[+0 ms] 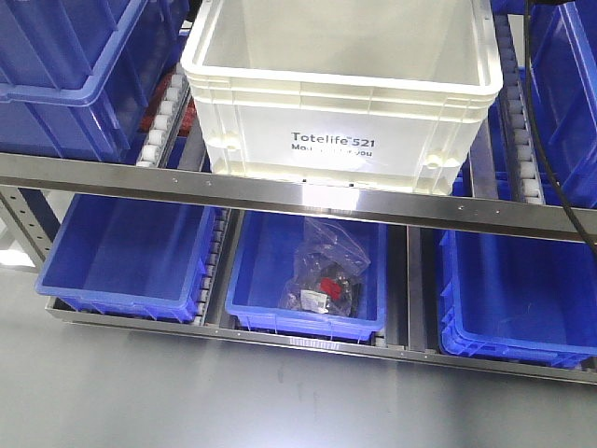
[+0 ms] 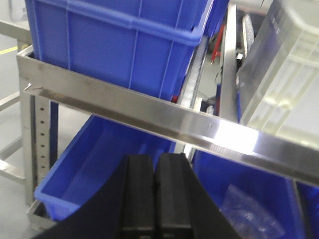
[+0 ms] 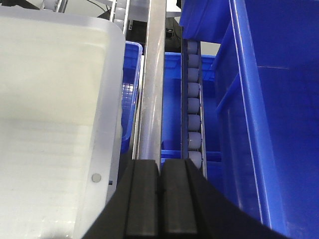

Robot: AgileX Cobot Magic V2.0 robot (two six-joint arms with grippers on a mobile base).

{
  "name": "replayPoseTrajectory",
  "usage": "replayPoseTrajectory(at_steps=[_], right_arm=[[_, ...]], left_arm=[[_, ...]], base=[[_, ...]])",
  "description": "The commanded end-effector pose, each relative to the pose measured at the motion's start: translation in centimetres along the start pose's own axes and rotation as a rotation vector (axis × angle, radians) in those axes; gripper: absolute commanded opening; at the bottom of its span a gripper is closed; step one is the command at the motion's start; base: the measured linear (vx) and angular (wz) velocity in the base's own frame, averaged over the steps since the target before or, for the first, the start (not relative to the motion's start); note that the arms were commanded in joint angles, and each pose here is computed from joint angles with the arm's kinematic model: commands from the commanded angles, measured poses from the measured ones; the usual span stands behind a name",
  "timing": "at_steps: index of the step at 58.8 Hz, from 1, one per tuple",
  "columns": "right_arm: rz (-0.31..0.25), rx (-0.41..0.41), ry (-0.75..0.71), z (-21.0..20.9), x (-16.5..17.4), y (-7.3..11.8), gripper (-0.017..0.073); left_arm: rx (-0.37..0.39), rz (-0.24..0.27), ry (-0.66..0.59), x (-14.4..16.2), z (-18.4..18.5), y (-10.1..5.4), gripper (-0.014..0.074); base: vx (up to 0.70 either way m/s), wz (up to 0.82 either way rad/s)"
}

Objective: Place moving items into box and shelve

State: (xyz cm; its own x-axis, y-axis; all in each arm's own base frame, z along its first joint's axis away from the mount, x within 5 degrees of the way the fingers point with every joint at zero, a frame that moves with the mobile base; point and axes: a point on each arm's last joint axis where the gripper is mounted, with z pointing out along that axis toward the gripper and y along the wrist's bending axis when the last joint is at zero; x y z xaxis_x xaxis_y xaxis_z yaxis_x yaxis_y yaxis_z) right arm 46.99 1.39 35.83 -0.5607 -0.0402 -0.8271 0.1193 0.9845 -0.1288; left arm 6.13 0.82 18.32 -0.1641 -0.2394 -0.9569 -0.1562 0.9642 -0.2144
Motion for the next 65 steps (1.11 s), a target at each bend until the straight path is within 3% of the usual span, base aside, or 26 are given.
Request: replayPoseTrajectory(at_steps=[1, 7, 14, 19, 36, 50, 65], right_arm=[[-0.006, 0.008, -0.156, -3.4, -2.9, -1.1, -0.0008], [-0.006, 0.008, -0.156, -3.4, -2.9, -1.1, -0.0008], [-0.006, 0.008, -0.156, -3.4, -2.9, -1.1, -0.0008], [-0.006, 0.008, -0.156, -3.4, -2.9, -1.1, -0.0008], [-0.006, 0.008, -0.156, -3.4, -2.9, -1.1, -0.0008], [-0.006, 0.008, -0.156, -3.4, -2.9, -1.1, -0.0008], [-0.006, 0.008, -0.156, -3.4, -2.9, -1.1, -0.0008]], left_arm=[[0.031, 0.016, -0.075, -1.0, 0.0, -0.4, -0.0006], [0.042, 0.024, -0.102, -1.2, 0.0, -0.5, -0.0006], [0.048, 0.100, -0.134, -1.5, 0.0, -0.6, -0.0006], [0.060, 0.123, -0.166, -1.7, -0.1, -0.7, -0.0006], [0.067, 0.114, -0.200, -2.0, -0.2, -0.8, -0.0006], [0.059, 0.179, -0.201, -2.0, -0.2, -0.8, -0.0006], [0.065, 0.104, -0.186, -1.9, -0.1, -0.7, -0.0006]], base=[[0.00, 0.00], [0.00, 0.00], [0.00, 0.00], [0.00, 0.00], [0.00, 0.00], [0.00, 0.00], [0.00, 0.00]])
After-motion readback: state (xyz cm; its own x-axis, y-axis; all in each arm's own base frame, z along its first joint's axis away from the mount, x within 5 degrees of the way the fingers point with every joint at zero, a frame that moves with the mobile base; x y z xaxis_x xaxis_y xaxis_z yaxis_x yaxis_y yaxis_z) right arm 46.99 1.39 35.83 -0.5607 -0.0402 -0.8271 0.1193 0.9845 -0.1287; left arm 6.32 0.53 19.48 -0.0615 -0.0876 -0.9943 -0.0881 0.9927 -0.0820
